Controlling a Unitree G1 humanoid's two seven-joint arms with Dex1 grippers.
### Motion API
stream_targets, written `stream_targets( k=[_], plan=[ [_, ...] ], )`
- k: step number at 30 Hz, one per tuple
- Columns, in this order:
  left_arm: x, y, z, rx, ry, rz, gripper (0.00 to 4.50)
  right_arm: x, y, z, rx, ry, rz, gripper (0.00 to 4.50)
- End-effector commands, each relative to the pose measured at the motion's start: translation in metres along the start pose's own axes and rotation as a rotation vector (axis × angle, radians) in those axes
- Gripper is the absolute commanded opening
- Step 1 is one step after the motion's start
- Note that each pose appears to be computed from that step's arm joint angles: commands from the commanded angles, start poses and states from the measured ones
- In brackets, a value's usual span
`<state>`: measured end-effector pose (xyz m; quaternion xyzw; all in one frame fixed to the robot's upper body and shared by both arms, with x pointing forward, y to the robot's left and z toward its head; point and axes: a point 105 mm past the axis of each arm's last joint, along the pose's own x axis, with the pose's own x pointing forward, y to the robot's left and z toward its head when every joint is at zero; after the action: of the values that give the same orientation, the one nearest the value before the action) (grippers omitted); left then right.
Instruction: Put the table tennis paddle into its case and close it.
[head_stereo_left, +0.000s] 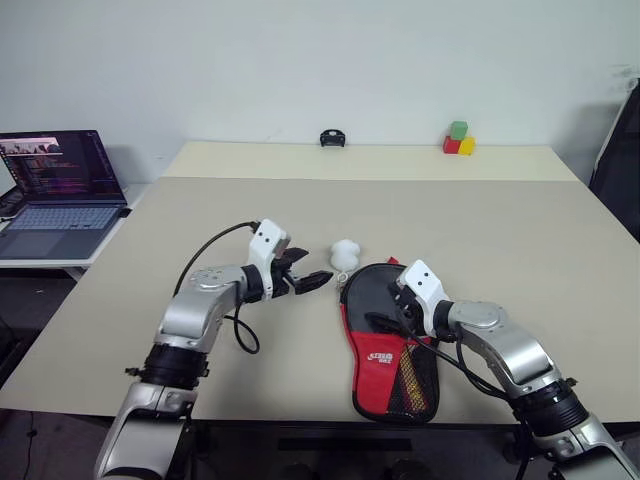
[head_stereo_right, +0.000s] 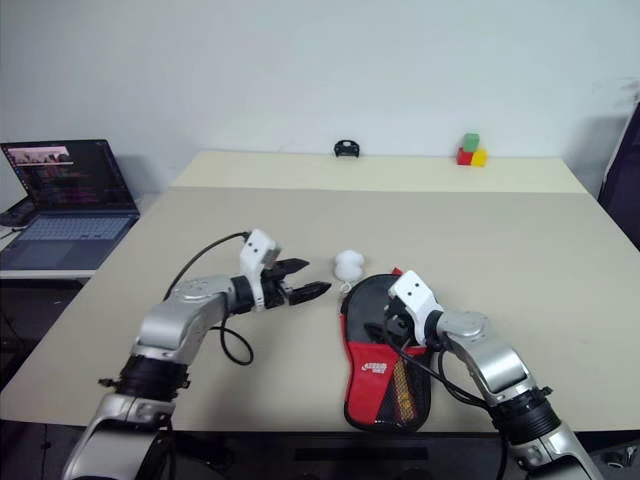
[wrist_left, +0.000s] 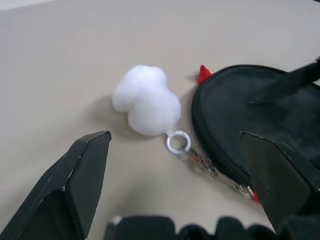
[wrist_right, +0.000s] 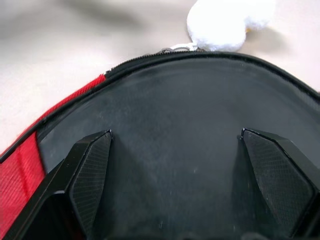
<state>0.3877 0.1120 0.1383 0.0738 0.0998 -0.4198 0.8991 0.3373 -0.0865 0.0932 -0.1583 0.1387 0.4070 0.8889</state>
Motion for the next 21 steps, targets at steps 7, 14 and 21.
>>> stream_targets(
  k=[7, 14, 21],
  plan=[
    [0.048, 0.019, 0.025, 0.058, 0.011, 0.048, 4.50, 0.005, 0.012, -0.013, 0.014, 0.049, 0.023, 4.46],
    [0.067, 0.022, 0.016, 0.026, 0.091, 0.076, 4.50, 0.006, 0.016, -0.013, 0.027, 0.044, 0.025, 4.46],
    [0.083, 0.005, 0.002, -0.002, 0.139, 0.037, 4.50, 0.010, 0.018, -0.011, 0.028, 0.033, 0.019, 4.46]
  ],
)
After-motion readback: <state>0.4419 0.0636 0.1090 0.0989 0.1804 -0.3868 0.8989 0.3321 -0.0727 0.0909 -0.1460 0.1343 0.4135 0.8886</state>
